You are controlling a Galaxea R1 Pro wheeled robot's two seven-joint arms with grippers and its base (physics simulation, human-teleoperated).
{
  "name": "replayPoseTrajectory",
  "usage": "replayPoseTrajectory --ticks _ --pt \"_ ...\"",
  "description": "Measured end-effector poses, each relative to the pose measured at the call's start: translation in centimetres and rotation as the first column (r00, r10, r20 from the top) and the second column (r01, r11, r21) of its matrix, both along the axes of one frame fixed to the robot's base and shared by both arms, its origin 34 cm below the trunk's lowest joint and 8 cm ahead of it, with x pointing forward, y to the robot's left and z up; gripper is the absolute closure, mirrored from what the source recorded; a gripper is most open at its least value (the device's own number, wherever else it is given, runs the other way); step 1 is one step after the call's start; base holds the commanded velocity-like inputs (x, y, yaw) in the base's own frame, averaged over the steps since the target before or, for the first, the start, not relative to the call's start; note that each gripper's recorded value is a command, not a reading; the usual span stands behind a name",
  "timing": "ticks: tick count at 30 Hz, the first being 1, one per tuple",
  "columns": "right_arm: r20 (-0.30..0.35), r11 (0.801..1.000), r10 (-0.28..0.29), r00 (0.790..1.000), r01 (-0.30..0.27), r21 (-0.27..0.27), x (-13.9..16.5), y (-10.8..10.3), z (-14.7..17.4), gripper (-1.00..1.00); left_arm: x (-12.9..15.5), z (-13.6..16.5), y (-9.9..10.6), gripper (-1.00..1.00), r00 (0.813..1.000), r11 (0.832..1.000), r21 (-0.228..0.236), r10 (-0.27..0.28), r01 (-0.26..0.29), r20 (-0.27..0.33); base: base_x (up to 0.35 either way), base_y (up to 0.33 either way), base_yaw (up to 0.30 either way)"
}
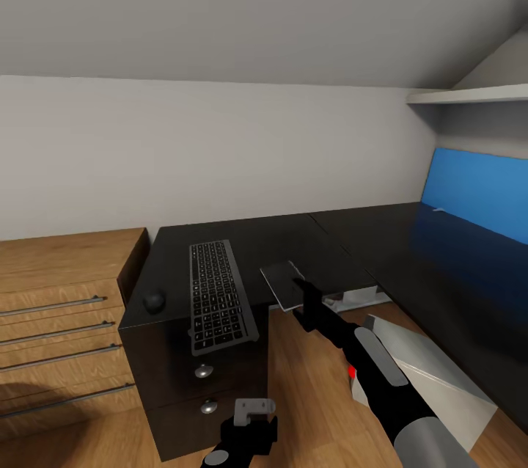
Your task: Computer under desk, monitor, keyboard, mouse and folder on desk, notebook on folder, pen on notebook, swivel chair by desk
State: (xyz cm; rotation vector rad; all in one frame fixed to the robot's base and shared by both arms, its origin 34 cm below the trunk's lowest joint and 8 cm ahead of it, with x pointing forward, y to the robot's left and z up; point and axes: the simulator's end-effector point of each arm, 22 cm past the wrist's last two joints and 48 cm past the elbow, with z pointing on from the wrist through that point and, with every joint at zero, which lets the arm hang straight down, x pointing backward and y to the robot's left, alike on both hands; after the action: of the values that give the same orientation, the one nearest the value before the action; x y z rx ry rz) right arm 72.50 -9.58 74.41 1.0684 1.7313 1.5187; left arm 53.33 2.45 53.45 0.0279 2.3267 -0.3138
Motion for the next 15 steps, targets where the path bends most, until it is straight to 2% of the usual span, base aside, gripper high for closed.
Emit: replayPoseTrajectory --ticks 12,15 --pt "-0.003 1.0 0.0 1.0 0.0 -0.002 -0.01 -0.01 -0.07 -1.0 -0.06 -0.08 0.01 -1.0 1.0 1.0 0.001 -0.001 0.001 -0.002 0.0 0.0 0.0" --pt "-0.003 1.0 0.0 1.0 0.0 -0.002 -0.01 -0.01 -0.08 -1.0 -0.06 -0.13 0.03 -1.0 1.0 1.0 0.001 0.0 0.0 -0.003 -0.098 0.0 0.0"
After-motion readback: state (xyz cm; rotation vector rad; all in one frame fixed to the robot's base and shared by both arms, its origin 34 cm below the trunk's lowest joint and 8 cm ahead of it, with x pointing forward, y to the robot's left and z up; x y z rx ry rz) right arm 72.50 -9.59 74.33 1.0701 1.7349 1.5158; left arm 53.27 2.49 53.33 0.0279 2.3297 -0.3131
